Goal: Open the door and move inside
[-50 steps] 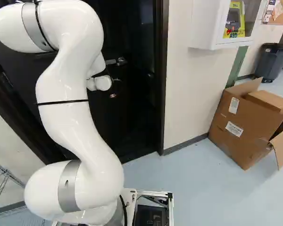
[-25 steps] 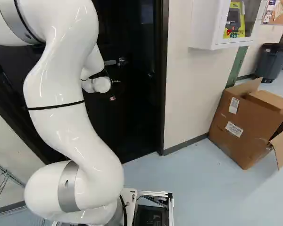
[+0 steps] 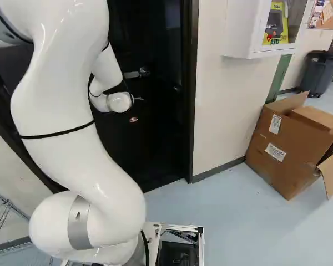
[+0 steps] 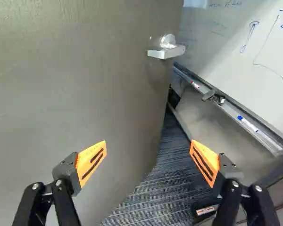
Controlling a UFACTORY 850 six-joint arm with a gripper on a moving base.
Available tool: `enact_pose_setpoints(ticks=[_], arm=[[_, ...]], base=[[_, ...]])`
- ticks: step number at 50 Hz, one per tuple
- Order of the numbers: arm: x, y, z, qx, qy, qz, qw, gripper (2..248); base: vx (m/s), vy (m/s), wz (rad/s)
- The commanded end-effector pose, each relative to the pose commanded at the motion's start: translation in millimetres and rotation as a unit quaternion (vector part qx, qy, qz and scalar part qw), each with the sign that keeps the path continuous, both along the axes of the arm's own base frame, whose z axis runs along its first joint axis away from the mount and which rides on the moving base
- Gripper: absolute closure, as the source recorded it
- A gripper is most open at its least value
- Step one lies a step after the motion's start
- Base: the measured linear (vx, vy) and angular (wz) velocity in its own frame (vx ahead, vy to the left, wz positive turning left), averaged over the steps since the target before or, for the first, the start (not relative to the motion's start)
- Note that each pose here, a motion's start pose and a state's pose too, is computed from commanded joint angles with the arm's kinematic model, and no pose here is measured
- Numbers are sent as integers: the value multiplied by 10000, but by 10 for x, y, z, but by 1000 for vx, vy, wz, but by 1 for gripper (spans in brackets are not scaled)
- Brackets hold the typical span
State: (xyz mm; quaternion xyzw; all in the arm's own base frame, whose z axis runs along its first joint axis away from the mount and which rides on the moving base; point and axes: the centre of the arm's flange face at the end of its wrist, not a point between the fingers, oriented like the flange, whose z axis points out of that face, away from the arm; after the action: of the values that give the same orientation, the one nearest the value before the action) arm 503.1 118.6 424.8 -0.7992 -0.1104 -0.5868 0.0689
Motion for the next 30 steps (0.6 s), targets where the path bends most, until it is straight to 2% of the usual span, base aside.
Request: enact_pose_setpoints(ticks=[30], arm=[[-558,-342,22,44,86,-317,9995,3]], base=[[0,0,0]])
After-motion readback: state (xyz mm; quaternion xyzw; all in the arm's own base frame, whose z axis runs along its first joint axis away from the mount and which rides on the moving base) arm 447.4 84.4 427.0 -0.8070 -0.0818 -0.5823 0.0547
